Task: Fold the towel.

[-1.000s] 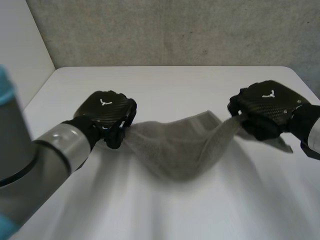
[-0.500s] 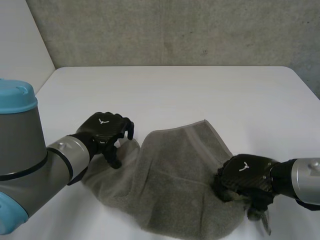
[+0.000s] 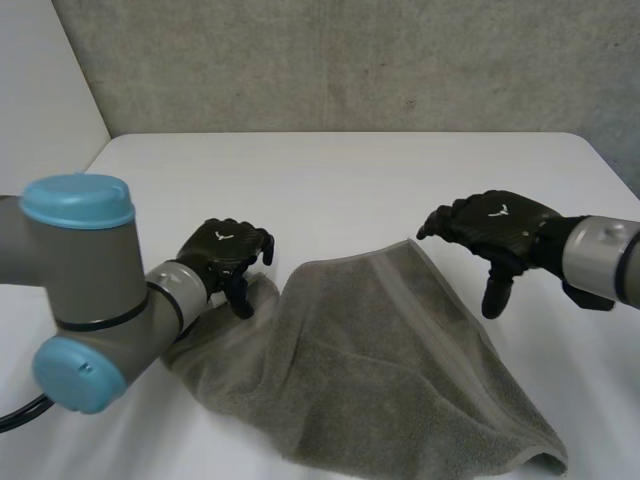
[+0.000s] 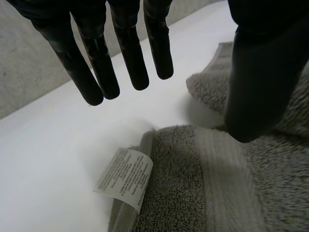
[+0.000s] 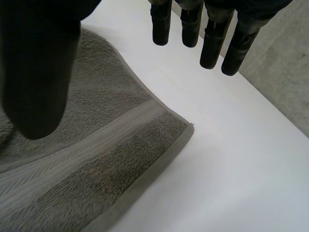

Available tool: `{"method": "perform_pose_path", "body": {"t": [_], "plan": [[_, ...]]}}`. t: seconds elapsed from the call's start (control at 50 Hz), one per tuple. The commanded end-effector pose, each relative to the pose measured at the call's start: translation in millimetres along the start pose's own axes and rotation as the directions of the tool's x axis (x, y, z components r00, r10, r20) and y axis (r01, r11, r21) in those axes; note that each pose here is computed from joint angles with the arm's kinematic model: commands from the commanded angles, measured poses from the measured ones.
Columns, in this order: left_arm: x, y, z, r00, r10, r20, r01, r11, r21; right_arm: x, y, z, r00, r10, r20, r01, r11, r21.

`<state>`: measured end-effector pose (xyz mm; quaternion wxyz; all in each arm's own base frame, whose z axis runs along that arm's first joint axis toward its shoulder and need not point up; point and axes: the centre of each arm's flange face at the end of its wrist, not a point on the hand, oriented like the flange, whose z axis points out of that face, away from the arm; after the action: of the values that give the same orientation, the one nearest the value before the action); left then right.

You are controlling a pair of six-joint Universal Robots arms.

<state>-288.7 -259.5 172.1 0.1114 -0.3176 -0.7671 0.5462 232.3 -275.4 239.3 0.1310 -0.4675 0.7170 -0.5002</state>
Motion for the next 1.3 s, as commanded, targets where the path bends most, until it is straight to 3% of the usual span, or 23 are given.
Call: {"method": "perform_pose_path", "body": {"t": [0.02, 0.22, 0.58, 0.84, 1.2, 1.3], "plan": [[0, 12, 21, 1.000, -0.005, -0.006, 0.005, 1.000, -0.028, 5, 3, 39, 0.999, 0.018, -0.051, -0.018, 1.000, -0.012], [1, 24, 27, 1.000, -0.009, -0.007, 0.008, 0.998, -0.059, -10, 10, 91, 0.997, 0.002, -0.077, 0.002, 0.999, 0.043], [-8, 31, 21, 0.999, -0.018, 0.029, 0.021, 0.994, -0.104, -68, 20, 143, 0.985, 0.124, 0.118, -0.136, 0.986, 0.099], [-22, 46, 16, 0.993, 0.087, 0.075, -0.073, 0.982, -0.173, -97, 16, 147, 0.974, 0.107, 0.199, -0.130, 0.985, 0.110], [-23, 47, 17, 0.992, 0.092, 0.085, -0.076, 0.981, -0.177, -101, 16, 146, 0.969, 0.115, 0.220, -0.141, 0.985, 0.102], [-25, 45, 18, 0.991, 0.094, 0.099, -0.076, 0.982, -0.171, -92, -8, 132, 0.978, 0.091, 0.186, -0.122, 0.979, 0.162]]}}
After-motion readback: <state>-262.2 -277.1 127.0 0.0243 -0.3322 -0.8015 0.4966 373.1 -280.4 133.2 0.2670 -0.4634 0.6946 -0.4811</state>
